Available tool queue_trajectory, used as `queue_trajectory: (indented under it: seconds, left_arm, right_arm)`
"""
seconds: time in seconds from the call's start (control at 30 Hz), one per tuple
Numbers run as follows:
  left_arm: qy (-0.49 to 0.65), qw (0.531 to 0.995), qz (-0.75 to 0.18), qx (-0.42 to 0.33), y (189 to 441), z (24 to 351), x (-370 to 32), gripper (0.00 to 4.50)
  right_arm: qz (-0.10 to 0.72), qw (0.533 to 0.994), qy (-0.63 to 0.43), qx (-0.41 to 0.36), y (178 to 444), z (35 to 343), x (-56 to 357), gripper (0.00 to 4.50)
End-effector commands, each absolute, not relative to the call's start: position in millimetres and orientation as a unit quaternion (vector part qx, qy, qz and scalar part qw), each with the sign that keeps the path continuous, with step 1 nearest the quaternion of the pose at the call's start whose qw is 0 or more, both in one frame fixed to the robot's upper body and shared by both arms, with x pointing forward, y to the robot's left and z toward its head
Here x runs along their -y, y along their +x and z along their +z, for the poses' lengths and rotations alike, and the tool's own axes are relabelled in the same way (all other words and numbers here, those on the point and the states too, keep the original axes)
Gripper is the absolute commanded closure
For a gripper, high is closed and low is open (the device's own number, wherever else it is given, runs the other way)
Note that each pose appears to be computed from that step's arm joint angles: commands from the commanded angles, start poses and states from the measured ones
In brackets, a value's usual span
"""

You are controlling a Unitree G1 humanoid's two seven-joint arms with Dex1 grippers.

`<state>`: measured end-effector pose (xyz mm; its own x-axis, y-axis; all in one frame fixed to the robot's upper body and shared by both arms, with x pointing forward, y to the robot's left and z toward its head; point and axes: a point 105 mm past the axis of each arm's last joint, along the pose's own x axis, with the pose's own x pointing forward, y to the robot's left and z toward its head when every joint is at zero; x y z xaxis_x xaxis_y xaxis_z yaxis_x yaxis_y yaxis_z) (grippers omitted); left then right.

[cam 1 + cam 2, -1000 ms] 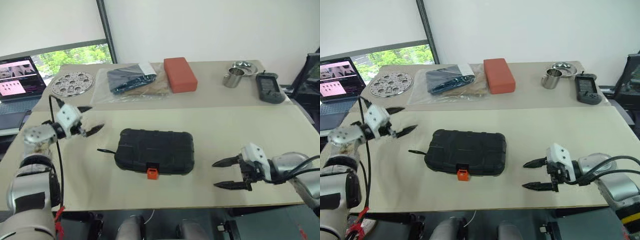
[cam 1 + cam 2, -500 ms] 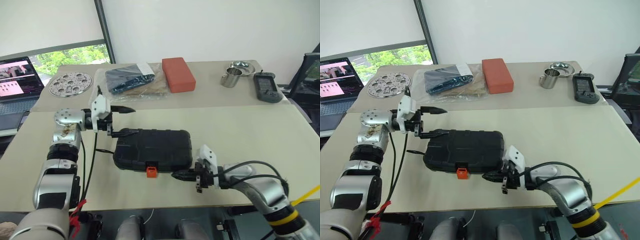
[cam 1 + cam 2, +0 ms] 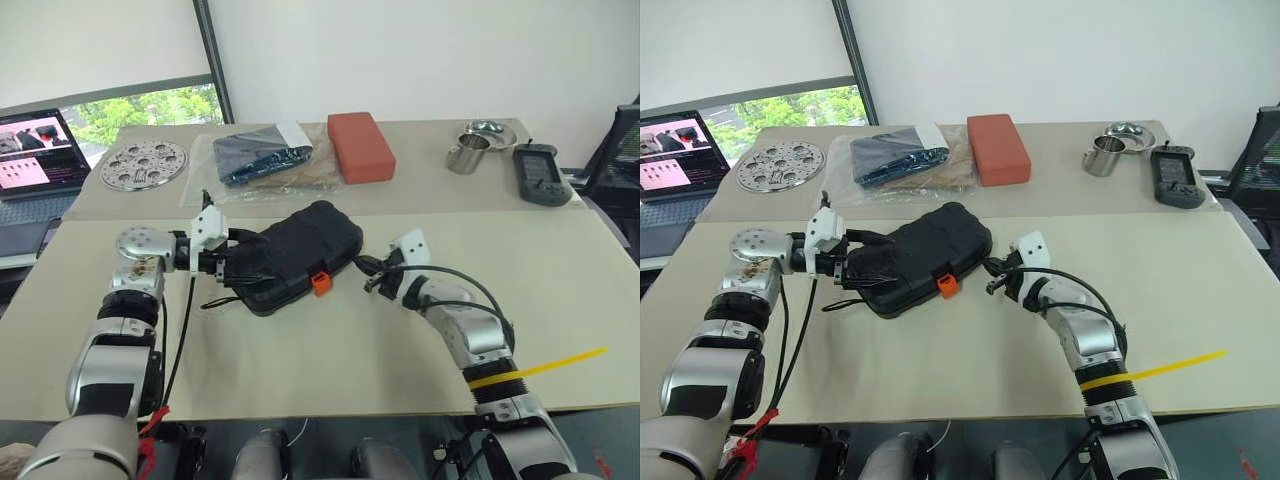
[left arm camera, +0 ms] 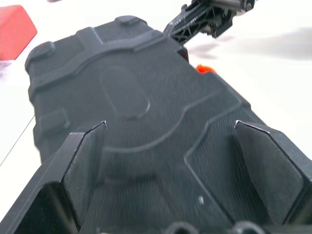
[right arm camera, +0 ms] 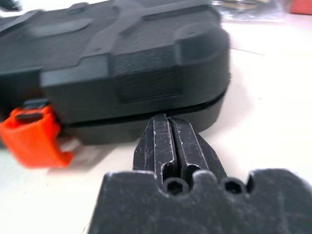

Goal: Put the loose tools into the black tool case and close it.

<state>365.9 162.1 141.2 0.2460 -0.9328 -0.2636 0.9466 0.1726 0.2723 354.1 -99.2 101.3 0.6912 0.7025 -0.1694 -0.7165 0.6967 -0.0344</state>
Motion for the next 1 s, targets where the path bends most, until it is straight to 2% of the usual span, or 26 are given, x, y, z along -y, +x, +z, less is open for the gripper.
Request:
queue_trajectory:
  seconds: [0.03, 0.13, 0.23, 0.4, 0.53, 0.8, 0.83, 1.0]
  left_arm:
    - [0.200, 0.762, -0.616, 0.001, 367, 149, -151, 0.00]
    - [0.202, 0.760, -0.618, -0.008, 365, 141, -146, 0.00]
    - [0.210, 0.770, -0.603, -0.025, 369, 130, -146, 0.00]
    - [0.220, 0.770, -0.598, -0.044, 371, 122, -147, 0.00]
    - [0.228, 0.769, -0.595, -0.060, 372, 118, -150, 1.10]
    - [0.237, 0.760, -0.600, -0.074, 371, 111, -149, 4.31]
    - [0.237, 0.760, -0.601, -0.075, 371, 110, -149, 4.44]
    - [0.238, 0.761, -0.599, -0.073, 372, 110, -147, 4.44]
  right_arm:
    - [0.441, 0.890, -0.089, -0.070, 326, 109, 86, 2.96]
    - [0.435, 0.890, -0.097, -0.098, 314, 102, 80, 1.97]
    - [0.425, 0.893, -0.081, -0.123, 305, 96, 64, 1.97]
    - [0.383, 0.912, -0.066, -0.133, 314, 93, 55, 1.97]
    - [0.361, 0.921, -0.062, -0.133, 319, 92, 48, 1.91]
    - [0.346, 0.928, -0.052, -0.127, 324, 95, 40, 1.91]
    - [0.347, 0.928, -0.051, -0.126, 324, 96, 39, 1.91]
    - [0.360, 0.922, -0.049, -0.133, 320, 95, 35, 1.91]
